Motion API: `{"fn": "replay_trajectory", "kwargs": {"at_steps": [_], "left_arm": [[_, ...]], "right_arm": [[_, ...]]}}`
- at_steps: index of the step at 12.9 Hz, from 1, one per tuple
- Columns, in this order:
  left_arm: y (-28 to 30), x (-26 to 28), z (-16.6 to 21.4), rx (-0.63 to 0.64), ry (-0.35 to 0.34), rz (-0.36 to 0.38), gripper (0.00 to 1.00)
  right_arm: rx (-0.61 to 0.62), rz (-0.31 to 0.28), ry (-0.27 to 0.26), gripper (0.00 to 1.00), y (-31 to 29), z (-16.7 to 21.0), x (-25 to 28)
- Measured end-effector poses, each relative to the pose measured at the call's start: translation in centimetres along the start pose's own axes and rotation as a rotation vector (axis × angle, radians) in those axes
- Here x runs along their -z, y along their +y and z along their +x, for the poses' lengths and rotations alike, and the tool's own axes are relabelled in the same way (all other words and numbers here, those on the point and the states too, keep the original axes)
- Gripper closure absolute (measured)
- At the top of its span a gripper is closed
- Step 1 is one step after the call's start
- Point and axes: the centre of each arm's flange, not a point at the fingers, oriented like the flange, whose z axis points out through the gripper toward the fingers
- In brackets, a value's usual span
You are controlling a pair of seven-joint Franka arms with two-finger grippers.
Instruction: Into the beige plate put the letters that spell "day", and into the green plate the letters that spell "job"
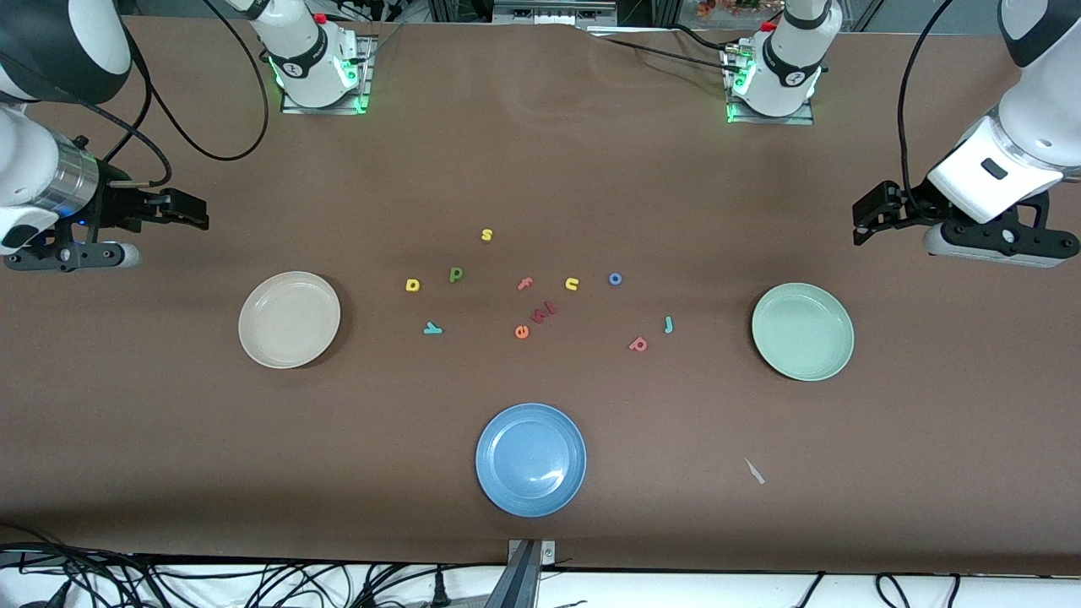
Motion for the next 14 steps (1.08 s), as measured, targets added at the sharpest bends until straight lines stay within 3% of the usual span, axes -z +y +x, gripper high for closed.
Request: {"fn": "replay_trajectory", "kwargs": {"at_steps": [7,14], "left_arm": [[0.0,0.0,0.0,0.000,-0.002,0.000,0.00],[0.0,0.0,0.0,0.000,-0.002,0.000,0.00]], "right_arm": [[0.022,0.014,-0.082,0.00,-1.5,2.5,-4.5],[0.061,0.121,-0.099,0.00,-6.0,2.7,-5.1]]}}
